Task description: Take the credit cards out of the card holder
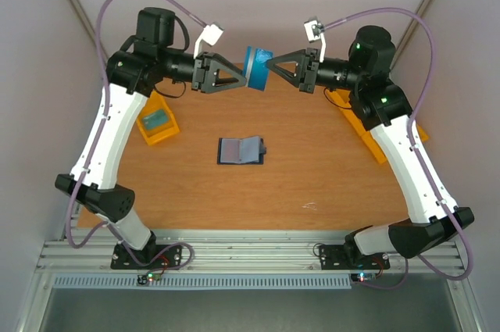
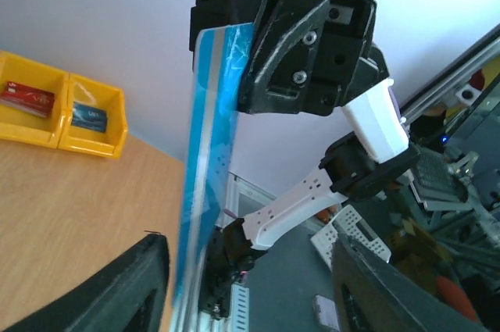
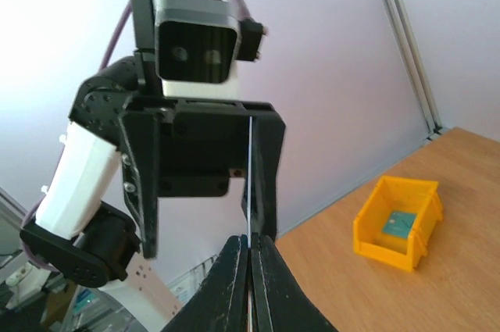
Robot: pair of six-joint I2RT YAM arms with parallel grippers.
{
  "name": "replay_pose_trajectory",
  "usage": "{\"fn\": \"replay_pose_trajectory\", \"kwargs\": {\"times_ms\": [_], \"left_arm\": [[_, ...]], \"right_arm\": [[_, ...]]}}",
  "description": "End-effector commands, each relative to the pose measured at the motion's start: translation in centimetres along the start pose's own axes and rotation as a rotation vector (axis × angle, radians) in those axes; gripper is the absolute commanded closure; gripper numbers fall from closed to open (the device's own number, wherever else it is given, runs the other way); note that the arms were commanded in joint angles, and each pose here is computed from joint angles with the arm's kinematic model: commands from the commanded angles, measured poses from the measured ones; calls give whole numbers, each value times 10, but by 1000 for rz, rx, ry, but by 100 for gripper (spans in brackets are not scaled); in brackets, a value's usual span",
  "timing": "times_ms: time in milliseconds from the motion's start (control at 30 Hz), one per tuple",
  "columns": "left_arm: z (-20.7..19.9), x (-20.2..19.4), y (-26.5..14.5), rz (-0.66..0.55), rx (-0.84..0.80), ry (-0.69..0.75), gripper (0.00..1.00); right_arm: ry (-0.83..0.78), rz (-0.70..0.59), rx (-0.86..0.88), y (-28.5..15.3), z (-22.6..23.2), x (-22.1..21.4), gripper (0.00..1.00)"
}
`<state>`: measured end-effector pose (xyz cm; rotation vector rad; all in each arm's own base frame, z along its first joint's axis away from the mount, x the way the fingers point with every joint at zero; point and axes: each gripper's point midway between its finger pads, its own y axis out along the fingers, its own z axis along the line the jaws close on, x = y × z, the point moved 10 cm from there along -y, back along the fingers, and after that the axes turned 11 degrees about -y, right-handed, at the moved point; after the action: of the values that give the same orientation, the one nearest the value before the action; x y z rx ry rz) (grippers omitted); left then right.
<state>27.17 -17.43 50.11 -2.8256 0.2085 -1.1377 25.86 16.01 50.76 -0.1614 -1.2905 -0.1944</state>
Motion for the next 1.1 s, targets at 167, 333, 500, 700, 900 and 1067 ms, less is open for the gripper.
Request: {"fn": "replay_pose_trajectory", "kwargs": {"times_ms": [167, 333, 500, 700, 900, 1067], "left_arm": [[9, 11, 10, -20, 31, -7, 89], [6, 10, 10, -8, 2, -19, 100], [5, 1, 6, -9, 94, 1, 100], [26, -6, -18, 4, 735, 243, 100], [38, 2, -49, 224, 1317, 703, 100], [26, 10, -58, 298, 1542, 1264, 100]], "right_arm": [[12, -16, 61, 8, 7, 1, 99], [-6, 5, 40, 7, 7, -1, 99], [-11, 45, -61, 2, 6, -5, 73], [-8, 106, -273, -18, 3, -2, 33], [42, 154, -313, -26, 9, 22, 27], [128, 194, -411, -25, 1, 33, 29]]}}
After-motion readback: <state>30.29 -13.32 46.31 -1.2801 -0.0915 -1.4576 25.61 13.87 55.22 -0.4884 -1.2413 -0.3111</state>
